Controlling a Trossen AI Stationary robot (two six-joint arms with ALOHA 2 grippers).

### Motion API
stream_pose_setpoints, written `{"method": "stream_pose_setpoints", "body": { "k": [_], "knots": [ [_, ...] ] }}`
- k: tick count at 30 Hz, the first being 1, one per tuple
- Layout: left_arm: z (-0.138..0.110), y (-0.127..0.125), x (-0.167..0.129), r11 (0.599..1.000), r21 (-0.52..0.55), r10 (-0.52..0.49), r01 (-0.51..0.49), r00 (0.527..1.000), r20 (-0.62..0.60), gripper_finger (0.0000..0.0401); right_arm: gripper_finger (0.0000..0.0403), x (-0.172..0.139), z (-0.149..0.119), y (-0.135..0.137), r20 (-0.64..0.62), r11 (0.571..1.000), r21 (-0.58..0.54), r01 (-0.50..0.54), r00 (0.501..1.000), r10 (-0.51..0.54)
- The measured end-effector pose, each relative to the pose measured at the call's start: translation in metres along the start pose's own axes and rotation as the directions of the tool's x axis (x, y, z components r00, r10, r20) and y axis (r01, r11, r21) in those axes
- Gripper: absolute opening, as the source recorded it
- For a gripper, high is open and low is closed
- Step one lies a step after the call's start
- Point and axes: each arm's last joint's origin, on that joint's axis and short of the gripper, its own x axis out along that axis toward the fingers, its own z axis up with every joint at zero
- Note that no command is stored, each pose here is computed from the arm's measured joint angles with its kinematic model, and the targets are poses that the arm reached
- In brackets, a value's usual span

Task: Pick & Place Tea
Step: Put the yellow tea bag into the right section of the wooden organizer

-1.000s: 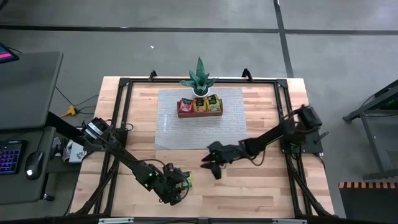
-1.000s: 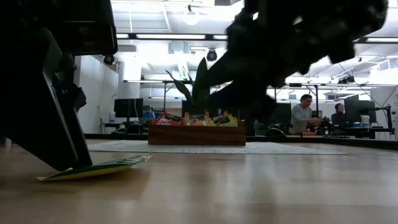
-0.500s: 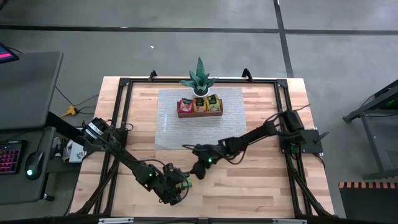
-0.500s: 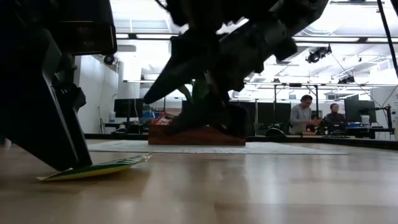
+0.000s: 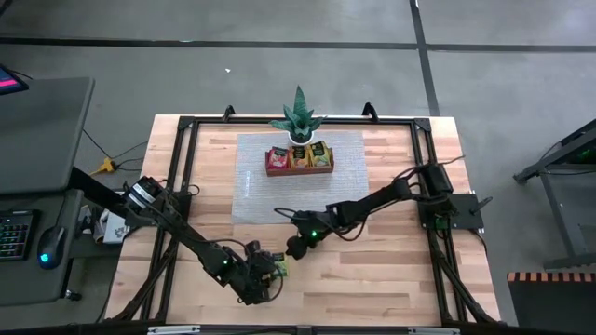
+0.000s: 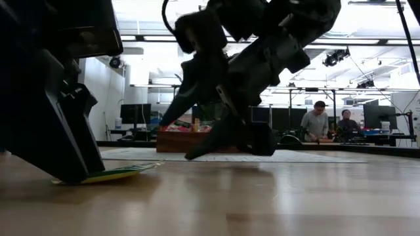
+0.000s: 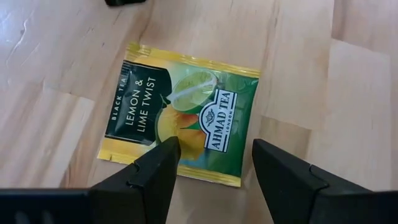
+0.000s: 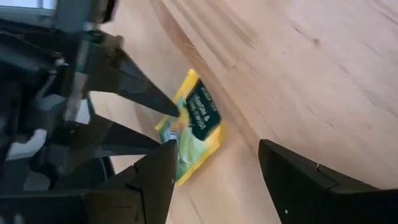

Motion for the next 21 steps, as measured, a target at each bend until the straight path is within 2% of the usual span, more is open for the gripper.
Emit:
{"method": "stream_pose_setpoints", "body": {
  "k": [10,21],
  "knots": [
    [0.000,0.001,0.000,0.998,0.061,0.007,-0.007,1.000,0.004,0.0209,0.0221,0.017,-0.001,-0.012,-0.016,0.997,0.076,-0.023,1.000,0.025],
    [0.001,0.001,0.000,0.998,0.060,0.013,-0.014,1.000,0.018,0.0209,0.0220,0.019,-0.005,-0.011,-0.056,0.997,0.070,-0.035,0.998,0.039]
  ]
}}
